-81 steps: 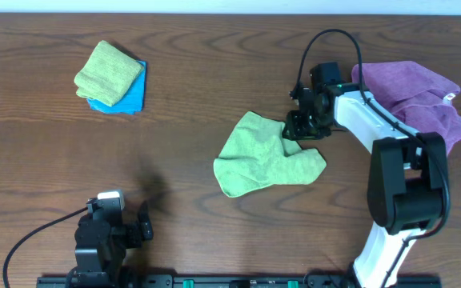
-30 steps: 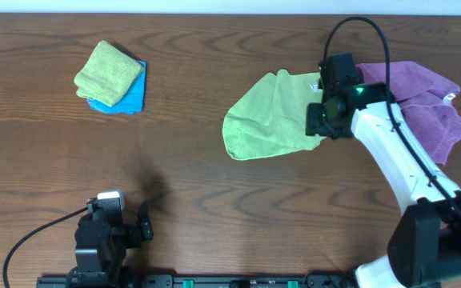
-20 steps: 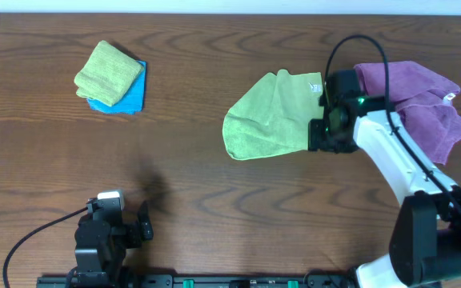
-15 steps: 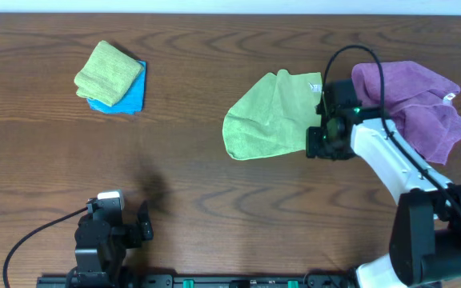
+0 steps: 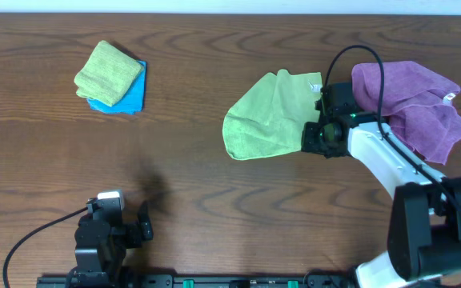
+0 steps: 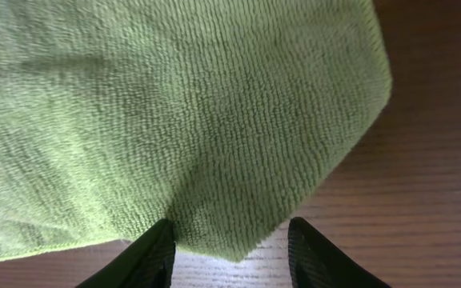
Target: Fold the cloth
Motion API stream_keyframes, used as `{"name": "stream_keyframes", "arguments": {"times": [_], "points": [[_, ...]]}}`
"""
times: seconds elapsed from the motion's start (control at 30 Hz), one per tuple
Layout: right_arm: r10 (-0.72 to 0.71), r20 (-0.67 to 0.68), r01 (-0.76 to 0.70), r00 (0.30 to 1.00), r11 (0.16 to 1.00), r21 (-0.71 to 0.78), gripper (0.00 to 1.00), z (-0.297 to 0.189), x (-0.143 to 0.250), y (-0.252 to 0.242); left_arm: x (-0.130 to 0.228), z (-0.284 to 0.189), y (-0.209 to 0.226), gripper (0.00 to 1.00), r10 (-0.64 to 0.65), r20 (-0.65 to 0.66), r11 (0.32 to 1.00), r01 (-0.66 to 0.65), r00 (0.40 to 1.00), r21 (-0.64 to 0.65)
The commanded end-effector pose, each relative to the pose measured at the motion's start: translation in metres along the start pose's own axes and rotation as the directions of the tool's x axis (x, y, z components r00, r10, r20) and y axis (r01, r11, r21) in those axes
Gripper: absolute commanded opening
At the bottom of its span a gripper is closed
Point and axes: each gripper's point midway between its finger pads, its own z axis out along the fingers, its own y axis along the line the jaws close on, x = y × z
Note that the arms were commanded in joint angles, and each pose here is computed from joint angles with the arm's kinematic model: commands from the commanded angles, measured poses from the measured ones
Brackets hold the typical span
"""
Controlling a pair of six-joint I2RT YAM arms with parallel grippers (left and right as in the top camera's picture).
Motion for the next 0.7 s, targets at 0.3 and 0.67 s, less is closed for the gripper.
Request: {"name": "stream_keyframes", "arguments": {"times": [0.3,0.67], "points": [[0.024,0.043,-0.022,0.999,0.999,-0.045,0.02,0.013,-0.015,0.006,0.004,0.001,0.003,0.95,0.024,-0.010,1.000,-0.024,1.000,-0.016],[-0.141,0.239,0.168,0.961,0.981,-0.095,0.01,-0.009,-0.059,0.042,0.004,0.001,0.003,0.95,0.024,-0.010,1.000,-0.024,1.000,-0.016]]}}
